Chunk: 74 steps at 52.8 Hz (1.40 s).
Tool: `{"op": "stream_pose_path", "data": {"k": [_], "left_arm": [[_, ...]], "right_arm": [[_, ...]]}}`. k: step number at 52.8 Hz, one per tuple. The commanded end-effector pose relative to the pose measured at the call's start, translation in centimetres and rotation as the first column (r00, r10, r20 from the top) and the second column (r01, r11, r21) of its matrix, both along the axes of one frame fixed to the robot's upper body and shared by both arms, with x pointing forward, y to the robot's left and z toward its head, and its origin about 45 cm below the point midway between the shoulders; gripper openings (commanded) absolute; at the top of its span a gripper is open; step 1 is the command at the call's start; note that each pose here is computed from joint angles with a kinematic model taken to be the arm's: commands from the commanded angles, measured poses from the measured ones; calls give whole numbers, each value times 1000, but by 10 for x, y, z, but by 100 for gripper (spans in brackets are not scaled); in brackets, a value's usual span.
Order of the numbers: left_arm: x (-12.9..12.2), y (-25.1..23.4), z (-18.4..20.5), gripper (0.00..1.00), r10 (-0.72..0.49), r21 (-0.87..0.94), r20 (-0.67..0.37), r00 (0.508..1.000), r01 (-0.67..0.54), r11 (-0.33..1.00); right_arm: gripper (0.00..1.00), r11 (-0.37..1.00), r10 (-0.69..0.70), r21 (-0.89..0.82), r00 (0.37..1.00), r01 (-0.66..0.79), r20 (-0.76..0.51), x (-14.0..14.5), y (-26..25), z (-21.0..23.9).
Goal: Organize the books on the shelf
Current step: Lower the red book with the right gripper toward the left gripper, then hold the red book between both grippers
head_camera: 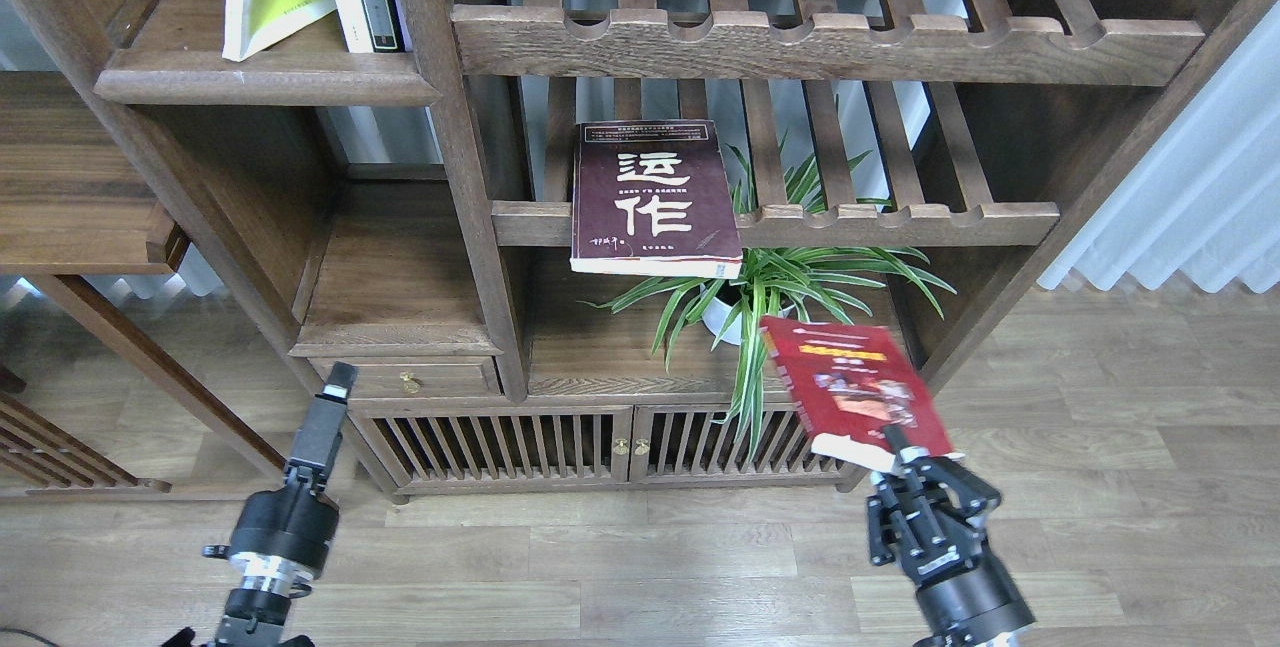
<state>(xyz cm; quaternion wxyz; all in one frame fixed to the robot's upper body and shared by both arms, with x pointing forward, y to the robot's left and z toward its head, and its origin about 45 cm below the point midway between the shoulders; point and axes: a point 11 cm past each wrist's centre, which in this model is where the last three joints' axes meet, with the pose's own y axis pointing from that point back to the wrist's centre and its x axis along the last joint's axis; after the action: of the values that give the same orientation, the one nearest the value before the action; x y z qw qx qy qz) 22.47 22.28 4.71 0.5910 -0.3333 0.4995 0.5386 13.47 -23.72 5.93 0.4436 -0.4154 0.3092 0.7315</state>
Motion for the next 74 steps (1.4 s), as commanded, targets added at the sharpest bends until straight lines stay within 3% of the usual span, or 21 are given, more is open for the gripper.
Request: {"op": "stream_pose_path", "data": {"k": [1,10,28,46,74], "left_arm": [[0,-21,0,100,-28,-69,-27,999,26,997],[3,-48,7,100,-90,-123,-26,996,86,989],[-34,-88,-8,100,-192,-186,-108,975,170,968],[-57,-105,-17,100,-194,-227,-156,968,156,961],[-64,-127,-18,100,-217,-261,-166,962,169,950]], "right_arm": [[12,994,105,9,994,-105,-36,-9,24,-11],[13,986,165,16,984,-164,-74,-17,39,-23],[13,974,220,79,972,-214,-83,-29,71,-22],[13,964,250,116,965,-241,-77,-34,89,-19],[14,934,331,165,941,-316,-71,-52,123,-14]]}}
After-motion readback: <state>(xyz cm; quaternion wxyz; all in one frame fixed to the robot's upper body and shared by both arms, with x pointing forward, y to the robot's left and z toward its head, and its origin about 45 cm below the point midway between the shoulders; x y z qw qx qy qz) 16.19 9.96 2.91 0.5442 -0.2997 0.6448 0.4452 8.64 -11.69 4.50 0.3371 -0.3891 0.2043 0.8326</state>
